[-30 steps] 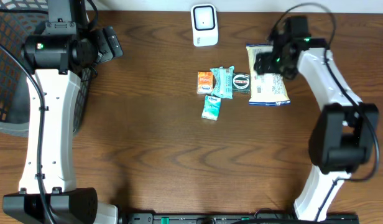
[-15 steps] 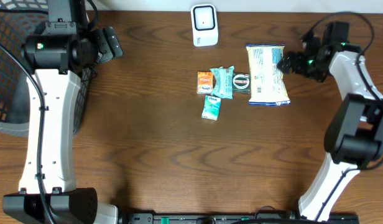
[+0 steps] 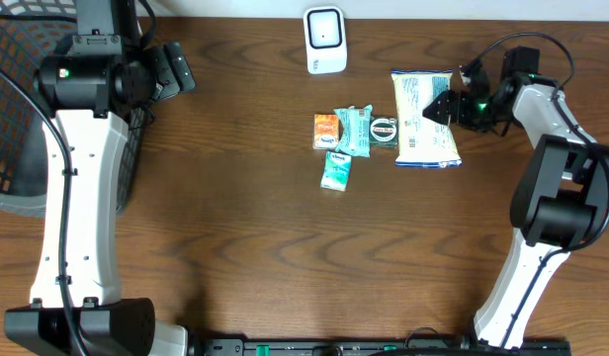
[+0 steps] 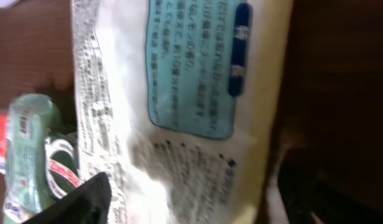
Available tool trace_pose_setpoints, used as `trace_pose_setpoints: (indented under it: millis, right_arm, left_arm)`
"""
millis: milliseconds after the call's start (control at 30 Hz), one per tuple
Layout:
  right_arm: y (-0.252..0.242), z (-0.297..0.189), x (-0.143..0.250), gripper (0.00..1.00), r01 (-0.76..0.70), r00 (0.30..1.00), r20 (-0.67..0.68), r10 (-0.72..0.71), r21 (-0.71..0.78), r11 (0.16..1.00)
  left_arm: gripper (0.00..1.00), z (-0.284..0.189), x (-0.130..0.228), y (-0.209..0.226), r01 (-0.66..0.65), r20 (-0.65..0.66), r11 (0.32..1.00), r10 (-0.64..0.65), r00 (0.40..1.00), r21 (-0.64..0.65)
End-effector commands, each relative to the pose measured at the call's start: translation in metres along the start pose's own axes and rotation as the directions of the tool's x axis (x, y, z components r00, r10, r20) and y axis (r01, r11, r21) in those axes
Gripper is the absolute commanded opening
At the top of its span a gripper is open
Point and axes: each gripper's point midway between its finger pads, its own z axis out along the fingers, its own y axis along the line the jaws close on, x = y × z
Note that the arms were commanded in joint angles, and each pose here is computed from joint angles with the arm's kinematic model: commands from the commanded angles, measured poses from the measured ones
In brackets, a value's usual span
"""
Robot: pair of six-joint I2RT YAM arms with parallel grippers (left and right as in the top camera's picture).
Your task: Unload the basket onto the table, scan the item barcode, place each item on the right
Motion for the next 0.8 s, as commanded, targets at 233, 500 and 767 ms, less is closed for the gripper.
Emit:
trace_pose_setpoints:
  millis: [233, 500, 767]
  right_arm:
    - [-0.007, 0.058, 0.051, 0.01, -0.090, 0.980, -0.177, 0.096, 0.040, 0.995]
    - [0.042, 0.021, 0.012, 0.01, -0.153, 0.987, -0.084, 0.138, -0.224, 0.962]
    - [0.122, -0.072, -0.044, 0.01, 0.055, 0.988, 0.155, 0.013, -0.423, 0.905]
  left_arm:
    - [0.98, -0.001, -0.001, 0.002, 0.001, 0.006, 1.000, -0.001, 1.000, -0.015]
    - [0.98, -0.001, -0.001, 0.002, 0.001, 0.006, 1.000, -0.001, 1.000, -0.015]
    - [0.98, -0.001, -0.001, 0.002, 0.001, 0.006, 1.000, -0.001, 1.000, -0.015]
